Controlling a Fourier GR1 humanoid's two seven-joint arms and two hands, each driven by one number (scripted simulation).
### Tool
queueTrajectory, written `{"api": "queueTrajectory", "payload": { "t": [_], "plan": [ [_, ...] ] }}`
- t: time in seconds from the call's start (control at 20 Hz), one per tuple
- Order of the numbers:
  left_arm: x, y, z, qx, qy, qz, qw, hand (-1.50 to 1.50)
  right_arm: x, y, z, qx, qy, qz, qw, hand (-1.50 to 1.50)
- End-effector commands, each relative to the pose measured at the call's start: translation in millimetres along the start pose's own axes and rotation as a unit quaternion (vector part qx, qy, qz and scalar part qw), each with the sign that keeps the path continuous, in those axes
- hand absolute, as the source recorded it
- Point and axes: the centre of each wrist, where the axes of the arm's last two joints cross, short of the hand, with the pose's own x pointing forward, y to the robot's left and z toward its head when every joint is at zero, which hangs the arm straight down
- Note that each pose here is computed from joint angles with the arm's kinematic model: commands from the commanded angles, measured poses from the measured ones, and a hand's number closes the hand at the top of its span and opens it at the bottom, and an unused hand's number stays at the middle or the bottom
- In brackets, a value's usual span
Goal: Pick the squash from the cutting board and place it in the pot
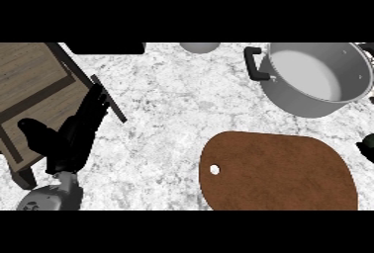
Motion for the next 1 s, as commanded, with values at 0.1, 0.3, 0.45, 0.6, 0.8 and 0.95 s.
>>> {"api": "queueTrajectory", "payload": {
  "t": [0.1, 0.3, 0.45, 0.6, 0.8, 0.95],
  "plan": [
    [6.0, 5.8, -0.9, 0.009, 0.0, -0.003, 1.0, 0.0, 10.7, -75.7, 18.1, -0.083, -0.063, -0.042, 0.994, 1.5],
    [-15.8, -0.9, 2.1, 0.006, 0.004, -0.006, 1.0, 0.0, 15.4, -120.6, 30.7, -0.153, -0.103, -0.048, 0.982, 1.5],
    [-14.7, 11.8, 7.6, -0.003, 0.003, 0.002, 1.0, 0.0, 24.2, -138.2, 51.6, -0.18, -0.162, -0.055, 0.969, 1.5],
    [-0.4, -1.4, -6.2, -0.007, -0.003, -0.001, 1.0, 0.0, 56.9, -167.4, 52.2, -0.2, -0.19, -0.092, 0.957, 1.5],
    [10.9, -12.4, 7.7, -0.011, -0.002, -0.001, 0.9999, 0.0, 76.0, -185.8, 51.3, -0.191, -0.191, -0.114, 0.956, 1.5],
    [-5.3, -5.8, 1.2, -0.009, 0.001, -0.004, 1.0, 0.0, 96.4, -201.8, 39.2, -0.178, -0.172, -0.115, 0.962, 1.5]
  ]
}}
